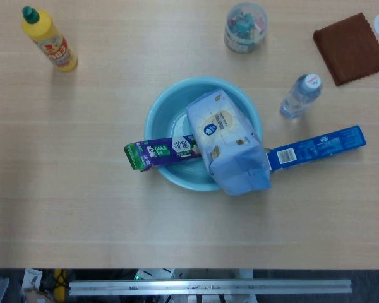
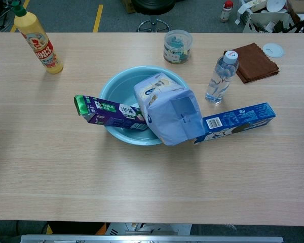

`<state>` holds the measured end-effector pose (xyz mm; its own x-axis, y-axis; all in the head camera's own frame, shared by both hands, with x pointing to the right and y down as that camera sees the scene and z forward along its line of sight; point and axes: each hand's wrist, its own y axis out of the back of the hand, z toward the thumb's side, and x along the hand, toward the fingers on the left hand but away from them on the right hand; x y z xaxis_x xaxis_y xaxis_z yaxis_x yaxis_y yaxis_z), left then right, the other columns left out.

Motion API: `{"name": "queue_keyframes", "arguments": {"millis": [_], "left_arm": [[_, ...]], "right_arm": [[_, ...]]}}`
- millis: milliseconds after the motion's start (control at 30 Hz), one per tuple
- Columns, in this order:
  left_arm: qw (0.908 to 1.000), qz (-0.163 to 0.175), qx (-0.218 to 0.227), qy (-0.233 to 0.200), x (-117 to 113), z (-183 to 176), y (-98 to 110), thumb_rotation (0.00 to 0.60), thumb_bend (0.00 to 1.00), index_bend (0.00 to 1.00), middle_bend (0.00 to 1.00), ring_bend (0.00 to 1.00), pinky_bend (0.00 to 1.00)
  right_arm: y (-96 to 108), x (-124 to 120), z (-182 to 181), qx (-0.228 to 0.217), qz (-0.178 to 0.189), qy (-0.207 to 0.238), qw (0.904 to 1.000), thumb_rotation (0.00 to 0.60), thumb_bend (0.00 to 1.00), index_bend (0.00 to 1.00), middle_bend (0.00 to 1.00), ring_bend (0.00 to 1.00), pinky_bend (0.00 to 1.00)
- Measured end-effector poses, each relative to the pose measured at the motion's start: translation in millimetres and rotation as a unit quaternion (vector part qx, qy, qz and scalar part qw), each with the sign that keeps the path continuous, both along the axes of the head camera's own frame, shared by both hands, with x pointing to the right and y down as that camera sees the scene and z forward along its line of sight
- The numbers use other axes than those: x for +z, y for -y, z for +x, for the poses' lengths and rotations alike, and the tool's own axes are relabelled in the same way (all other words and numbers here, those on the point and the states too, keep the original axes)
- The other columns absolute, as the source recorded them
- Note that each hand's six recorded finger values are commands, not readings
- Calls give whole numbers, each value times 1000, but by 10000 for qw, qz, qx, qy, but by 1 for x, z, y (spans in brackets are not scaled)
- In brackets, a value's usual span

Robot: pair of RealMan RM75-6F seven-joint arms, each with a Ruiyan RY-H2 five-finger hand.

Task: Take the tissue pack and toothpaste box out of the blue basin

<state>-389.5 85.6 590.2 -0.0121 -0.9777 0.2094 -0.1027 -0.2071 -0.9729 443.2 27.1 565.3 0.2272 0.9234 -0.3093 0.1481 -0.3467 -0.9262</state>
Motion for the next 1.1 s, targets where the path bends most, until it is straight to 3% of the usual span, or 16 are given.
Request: {"name": "queue_keyframes", "arguments": {"millis": [267, 500, 633, 733, 833, 1100], "left_arm": [[10000, 42, -45, 38, -4, -3, 1, 600, 249, 108, 266, 173, 272], [9999, 33, -117, 64, -6, -6, 0, 600, 249, 109, 265, 173, 272], [9999, 32, -106, 72, -7, -6, 1, 600, 249, 109, 262, 173, 272], [9999, 38, -83, 65, -7, -4, 2, 600, 249, 109, 260, 173, 272], [10000, 38, -60, 47, -7, -2, 2, 600, 249, 108, 257, 173, 272], [9999, 66, -135, 49, -12, -7, -3, 600, 249, 109, 254, 173, 272]], "right_arm": [[9, 6, -27, -484, -98, 16, 9988, 600, 194, 261, 320, 233, 393], [14, 12, -57, -1018, -191, 40, 9946, 600, 24, 258, 307, 230, 389], [12, 18, -75, -1378, -271, 29, 9901, 600, 0, 143, 215, 170, 334], [9, 24, -92, -1716, -403, -15, 9843, 600, 0, 14, 97, 87, 257], [5, 33, -109, -2052, -543, -126, 9771, 600, 0, 0, 16, 22, 201], [-11, 67, -170, -2940, -800, -315, 9519, 600, 0, 0, 0, 0, 166]]}}
